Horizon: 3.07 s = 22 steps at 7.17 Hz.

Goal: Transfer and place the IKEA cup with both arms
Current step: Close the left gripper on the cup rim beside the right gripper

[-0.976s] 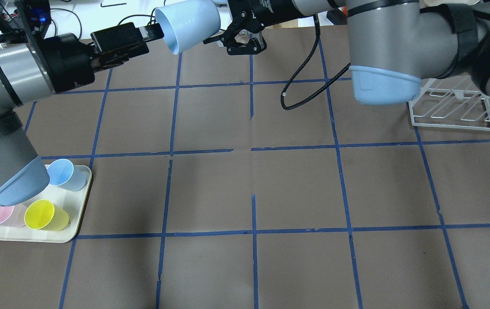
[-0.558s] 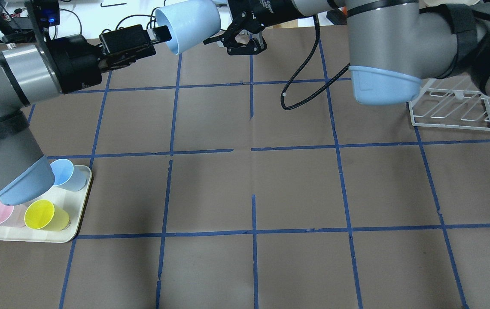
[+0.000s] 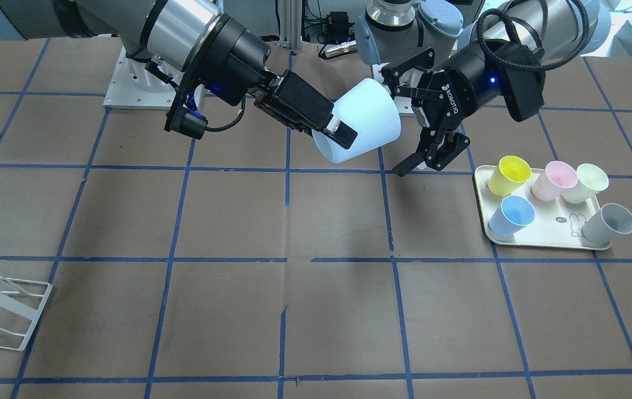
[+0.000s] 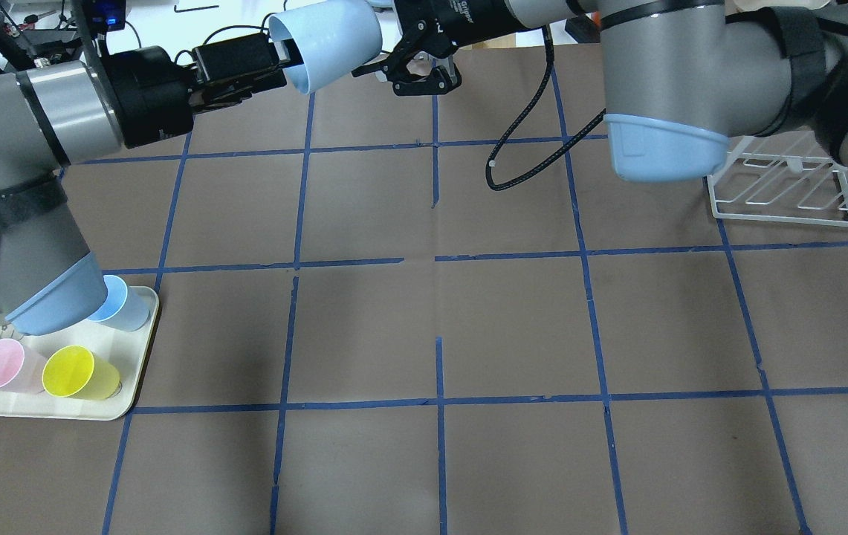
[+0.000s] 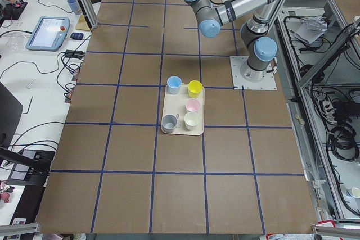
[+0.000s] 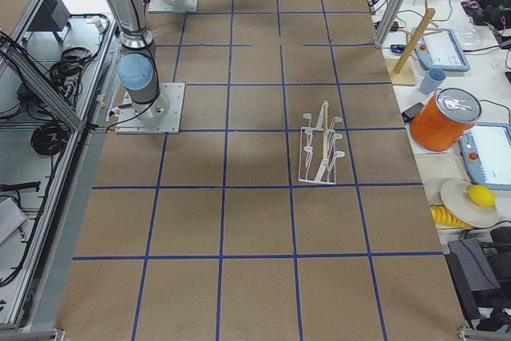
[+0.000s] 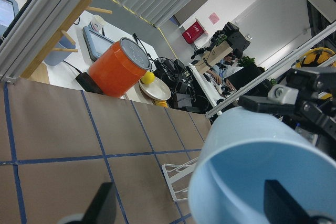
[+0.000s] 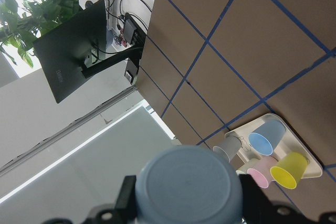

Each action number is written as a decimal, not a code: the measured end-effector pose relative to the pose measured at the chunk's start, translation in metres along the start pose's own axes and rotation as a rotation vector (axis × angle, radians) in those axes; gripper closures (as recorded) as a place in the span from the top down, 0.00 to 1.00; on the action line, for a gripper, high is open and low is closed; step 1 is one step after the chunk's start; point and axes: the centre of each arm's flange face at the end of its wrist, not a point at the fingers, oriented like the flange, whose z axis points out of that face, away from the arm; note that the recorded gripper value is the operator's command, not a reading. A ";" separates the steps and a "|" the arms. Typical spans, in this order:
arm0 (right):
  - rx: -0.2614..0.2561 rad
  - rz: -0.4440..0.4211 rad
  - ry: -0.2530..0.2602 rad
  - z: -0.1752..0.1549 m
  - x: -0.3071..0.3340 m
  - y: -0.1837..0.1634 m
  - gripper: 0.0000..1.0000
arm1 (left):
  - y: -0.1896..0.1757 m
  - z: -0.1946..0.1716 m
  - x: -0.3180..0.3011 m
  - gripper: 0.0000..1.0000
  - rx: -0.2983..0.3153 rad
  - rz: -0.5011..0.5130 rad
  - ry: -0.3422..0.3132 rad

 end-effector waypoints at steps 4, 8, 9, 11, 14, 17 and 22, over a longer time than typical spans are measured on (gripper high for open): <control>0.000 0.000 0.000 0.000 0.000 0.000 0.44 | -0.010 0.004 -0.006 0.67 0.025 0.054 0.000; 0.000 0.002 0.000 0.000 0.000 0.000 0.41 | -0.017 0.006 -0.006 0.56 0.038 0.081 -0.005; -0.001 0.002 0.000 0.000 0.000 0.000 0.35 | -0.017 0.005 -0.005 0.56 0.041 0.088 -0.004; -0.001 0.004 0.000 0.000 0.000 0.000 0.34 | -0.016 0.006 -0.006 0.31 0.043 0.093 -0.004; -0.002 0.003 -0.001 0.000 0.000 0.000 0.27 | -0.014 0.004 -0.003 0.30 0.043 0.118 -0.001; -0.002 0.003 -0.001 0.000 -0.001 0.001 0.27 | 0.000 0.000 0.004 0.30 0.038 0.116 0.011; -0.001 0.004 0.000 0.001 0.000 -0.001 1.00 | 0.003 -0.001 0.006 0.19 0.036 0.118 0.017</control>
